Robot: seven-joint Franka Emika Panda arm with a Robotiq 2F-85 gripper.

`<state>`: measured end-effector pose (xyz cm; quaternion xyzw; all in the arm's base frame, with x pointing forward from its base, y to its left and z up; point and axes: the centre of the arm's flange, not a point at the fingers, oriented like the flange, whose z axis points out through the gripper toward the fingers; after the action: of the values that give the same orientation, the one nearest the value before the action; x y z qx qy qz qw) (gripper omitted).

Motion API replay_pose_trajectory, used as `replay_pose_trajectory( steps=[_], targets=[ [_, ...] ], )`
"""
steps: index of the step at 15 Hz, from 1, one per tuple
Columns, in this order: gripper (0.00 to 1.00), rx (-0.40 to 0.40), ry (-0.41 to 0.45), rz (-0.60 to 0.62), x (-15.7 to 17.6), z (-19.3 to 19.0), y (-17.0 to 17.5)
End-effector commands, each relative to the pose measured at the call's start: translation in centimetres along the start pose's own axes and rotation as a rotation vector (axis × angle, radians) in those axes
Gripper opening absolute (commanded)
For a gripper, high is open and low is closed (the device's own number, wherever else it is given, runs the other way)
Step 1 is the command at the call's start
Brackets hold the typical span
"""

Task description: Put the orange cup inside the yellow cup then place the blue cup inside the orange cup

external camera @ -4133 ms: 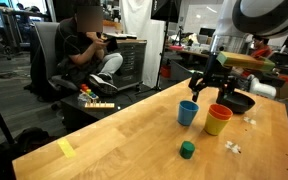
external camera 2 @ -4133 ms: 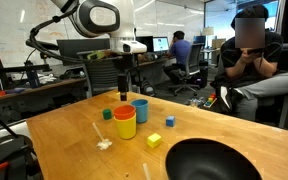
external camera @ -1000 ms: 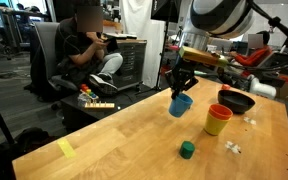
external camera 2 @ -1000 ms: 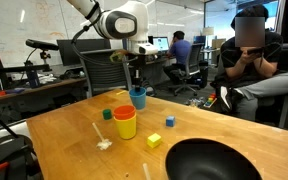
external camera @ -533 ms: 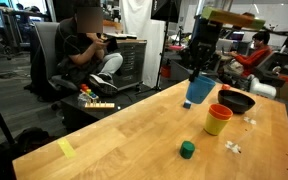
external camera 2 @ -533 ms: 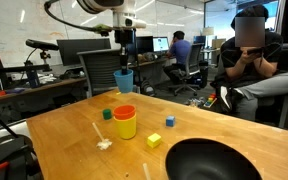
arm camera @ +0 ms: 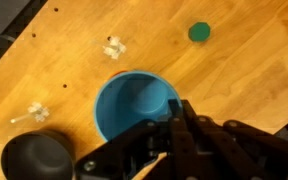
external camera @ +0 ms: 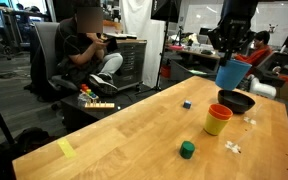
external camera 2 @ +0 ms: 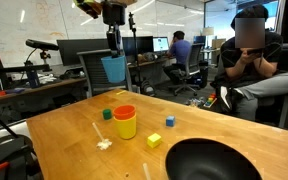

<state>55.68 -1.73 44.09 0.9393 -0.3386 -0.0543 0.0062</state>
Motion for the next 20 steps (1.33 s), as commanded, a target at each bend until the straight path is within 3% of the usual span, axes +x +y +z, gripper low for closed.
replay_pose_trajectory(
  steps=[1,7,13,20],
  targets=[
    [0.01,-0.036,0.018,0.039,-0.4,0.8,2.7],
    [0.01,-0.068,-0.009,0.063,0.9,4.6,5.4],
    [0.01,0.003,0.034,0.087,3.0,6.3,6.1],
    [0.01,0.039,-0.002,0.086,4.2,9.2,5.2]
  ],
)
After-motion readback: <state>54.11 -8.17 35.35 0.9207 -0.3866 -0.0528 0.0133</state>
